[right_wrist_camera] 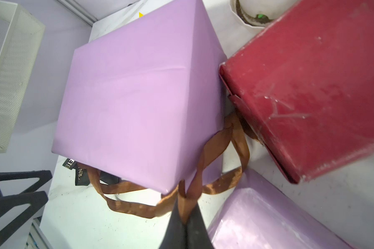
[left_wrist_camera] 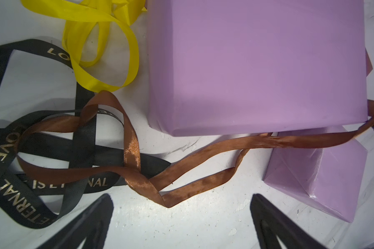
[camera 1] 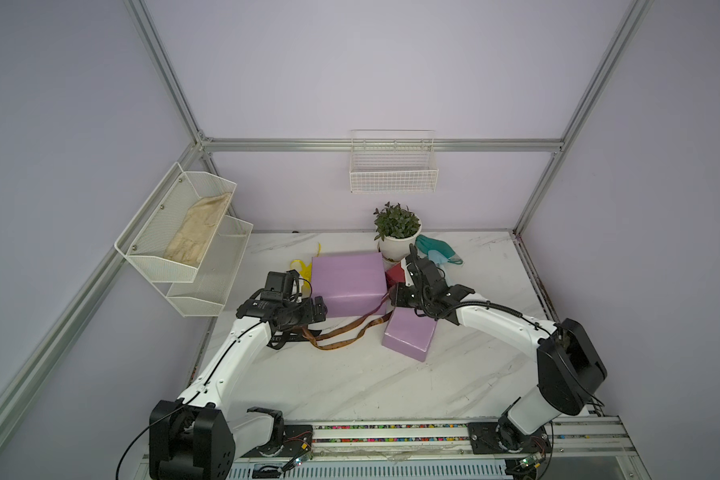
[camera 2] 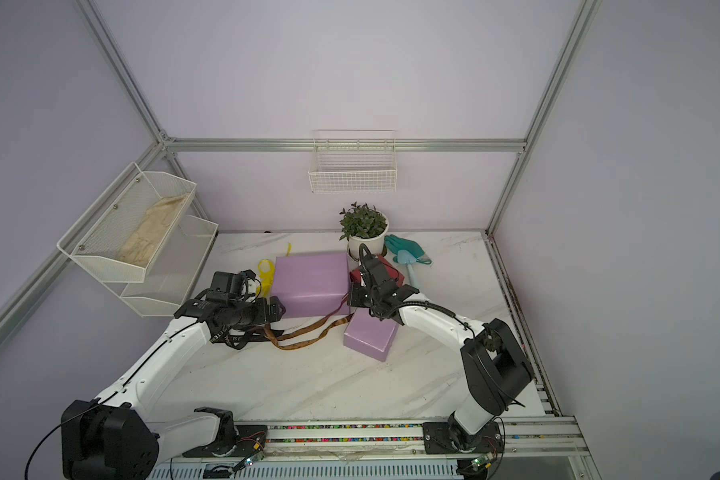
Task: Untie the ribbon bows on the gift boxes
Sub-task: Adjust the ribbon at the center of the board, then reset both arms
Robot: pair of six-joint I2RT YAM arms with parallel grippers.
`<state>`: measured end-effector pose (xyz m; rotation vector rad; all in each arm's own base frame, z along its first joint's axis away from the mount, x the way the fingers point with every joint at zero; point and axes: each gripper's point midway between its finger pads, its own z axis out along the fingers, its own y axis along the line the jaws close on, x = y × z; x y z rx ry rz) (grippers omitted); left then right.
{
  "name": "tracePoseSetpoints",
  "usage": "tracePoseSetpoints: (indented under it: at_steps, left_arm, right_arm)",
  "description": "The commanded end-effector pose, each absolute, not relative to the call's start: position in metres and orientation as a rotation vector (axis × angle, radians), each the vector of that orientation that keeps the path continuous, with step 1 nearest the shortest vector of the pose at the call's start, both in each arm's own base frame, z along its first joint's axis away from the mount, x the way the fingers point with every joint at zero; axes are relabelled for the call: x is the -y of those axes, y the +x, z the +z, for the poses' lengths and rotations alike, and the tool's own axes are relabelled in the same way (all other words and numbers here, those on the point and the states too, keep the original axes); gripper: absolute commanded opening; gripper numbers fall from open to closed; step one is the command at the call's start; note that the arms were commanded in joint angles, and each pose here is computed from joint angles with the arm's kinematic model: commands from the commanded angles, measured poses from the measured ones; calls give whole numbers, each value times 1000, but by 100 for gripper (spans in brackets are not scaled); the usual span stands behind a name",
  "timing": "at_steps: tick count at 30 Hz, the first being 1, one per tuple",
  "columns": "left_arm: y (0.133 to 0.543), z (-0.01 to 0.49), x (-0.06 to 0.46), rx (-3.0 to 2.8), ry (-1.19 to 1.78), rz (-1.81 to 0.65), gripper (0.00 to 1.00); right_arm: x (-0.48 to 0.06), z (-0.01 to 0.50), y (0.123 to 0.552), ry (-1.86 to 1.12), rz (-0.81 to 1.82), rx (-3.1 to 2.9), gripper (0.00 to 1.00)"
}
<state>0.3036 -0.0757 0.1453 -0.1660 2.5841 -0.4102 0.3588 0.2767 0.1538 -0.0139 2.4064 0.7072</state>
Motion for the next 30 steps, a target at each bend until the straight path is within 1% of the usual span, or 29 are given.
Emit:
tracePoseSetpoints:
  at_steps: [1,4,7,10,15,18,19,20,21,22,26,30]
  left_arm:
    - [320,159,87,-2527,-133,-483,100]
    - [321,155,90,-2530,-154,-516,100]
    - [325,156,81,-2496,-178,-448,100]
    - [329,162,60,-2453,-265,-327,100]
    - [341,179,39,-2355,-323,-218,100]
    - [350,185,29,-2310,-333,-190,100]
    - [352,185,25,-2301,-336,-168,100]
    - [354,185,21,-2293,-339,-142,100]
    - [356,184,17,-2288,-343,-116,100]
    - [357,182,13,-2286,-344,-99,100]
    - [363,170,-2,-2267,-338,-11,100]
    - [366,158,-17,-2218,-339,79,100]
  right_arm:
    - [-274,151,349,-13,700,-2437,0]
    - [-281,158,336,-64,728,-2461,0]
    - [-299,159,308,-146,764,-2489,0]
    - [-332,151,272,-241,842,-2527,0]
    - [-399,121,225,-463,837,-2588,0]
    - [-419,97,217,-579,731,-2643,18]
    - [-421,95,217,-597,699,-2645,34]
    - [-421,96,220,-600,665,-2635,76]
    - [-419,99,223,-594,655,-2620,97]
    - [-417,102,223,-585,651,-2612,97]
    - [-375,124,235,-554,441,-2570,97]
    - [-314,150,259,-452,270,-2479,97]
